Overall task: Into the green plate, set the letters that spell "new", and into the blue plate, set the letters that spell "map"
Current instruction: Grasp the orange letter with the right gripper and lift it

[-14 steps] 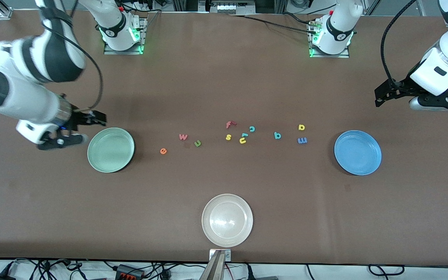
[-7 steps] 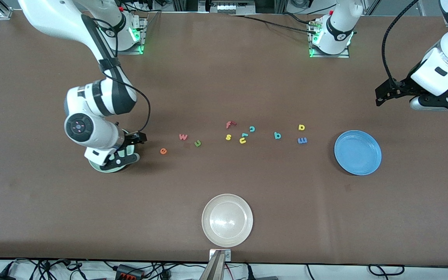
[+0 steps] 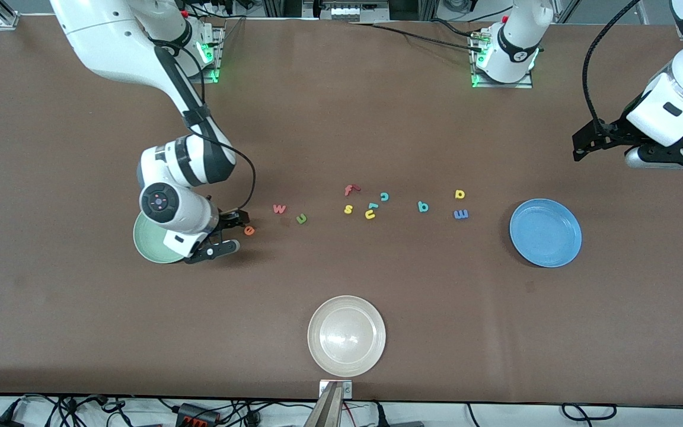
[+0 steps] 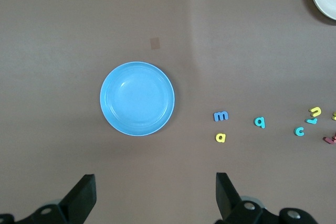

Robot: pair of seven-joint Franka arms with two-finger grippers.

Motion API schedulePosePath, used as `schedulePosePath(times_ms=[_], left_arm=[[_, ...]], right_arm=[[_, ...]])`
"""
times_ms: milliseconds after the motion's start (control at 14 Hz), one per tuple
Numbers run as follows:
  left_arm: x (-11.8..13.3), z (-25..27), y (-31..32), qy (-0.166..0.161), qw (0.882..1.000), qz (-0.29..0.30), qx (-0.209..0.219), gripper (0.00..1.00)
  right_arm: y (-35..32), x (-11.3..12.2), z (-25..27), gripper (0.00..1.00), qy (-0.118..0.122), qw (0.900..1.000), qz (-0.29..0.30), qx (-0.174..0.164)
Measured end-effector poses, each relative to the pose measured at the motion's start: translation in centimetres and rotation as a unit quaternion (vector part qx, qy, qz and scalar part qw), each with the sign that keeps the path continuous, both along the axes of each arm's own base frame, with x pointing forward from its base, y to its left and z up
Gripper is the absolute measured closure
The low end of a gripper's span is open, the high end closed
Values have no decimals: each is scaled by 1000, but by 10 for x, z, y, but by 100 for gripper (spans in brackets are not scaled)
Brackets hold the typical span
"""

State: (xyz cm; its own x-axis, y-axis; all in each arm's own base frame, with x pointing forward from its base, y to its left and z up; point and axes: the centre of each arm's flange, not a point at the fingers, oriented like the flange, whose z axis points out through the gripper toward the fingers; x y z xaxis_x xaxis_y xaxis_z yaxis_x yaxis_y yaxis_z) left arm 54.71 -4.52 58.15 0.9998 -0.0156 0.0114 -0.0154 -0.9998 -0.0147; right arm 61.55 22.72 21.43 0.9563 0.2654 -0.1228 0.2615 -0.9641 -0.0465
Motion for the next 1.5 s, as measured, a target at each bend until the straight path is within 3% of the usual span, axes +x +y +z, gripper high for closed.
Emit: schedulePosePath(times_ms=[429, 571, 714, 1500], left_arm=[[0, 0, 0, 0, 1000, 0, 0, 0], [0, 0, 0, 0, 1000, 0, 0, 0], [0, 0, 0, 0, 1000, 0, 0, 0], [5, -16, -19, 16, 1000, -17, 1, 0]], right_arm=[[24, -9, -26, 9, -4, 999, -36, -6], [23, -8, -30, 22, -7, 999, -39, -6], [24, -8, -32, 26, -8, 999, -40, -5], [38, -9, -39, 40, -14, 999, -46, -4]])
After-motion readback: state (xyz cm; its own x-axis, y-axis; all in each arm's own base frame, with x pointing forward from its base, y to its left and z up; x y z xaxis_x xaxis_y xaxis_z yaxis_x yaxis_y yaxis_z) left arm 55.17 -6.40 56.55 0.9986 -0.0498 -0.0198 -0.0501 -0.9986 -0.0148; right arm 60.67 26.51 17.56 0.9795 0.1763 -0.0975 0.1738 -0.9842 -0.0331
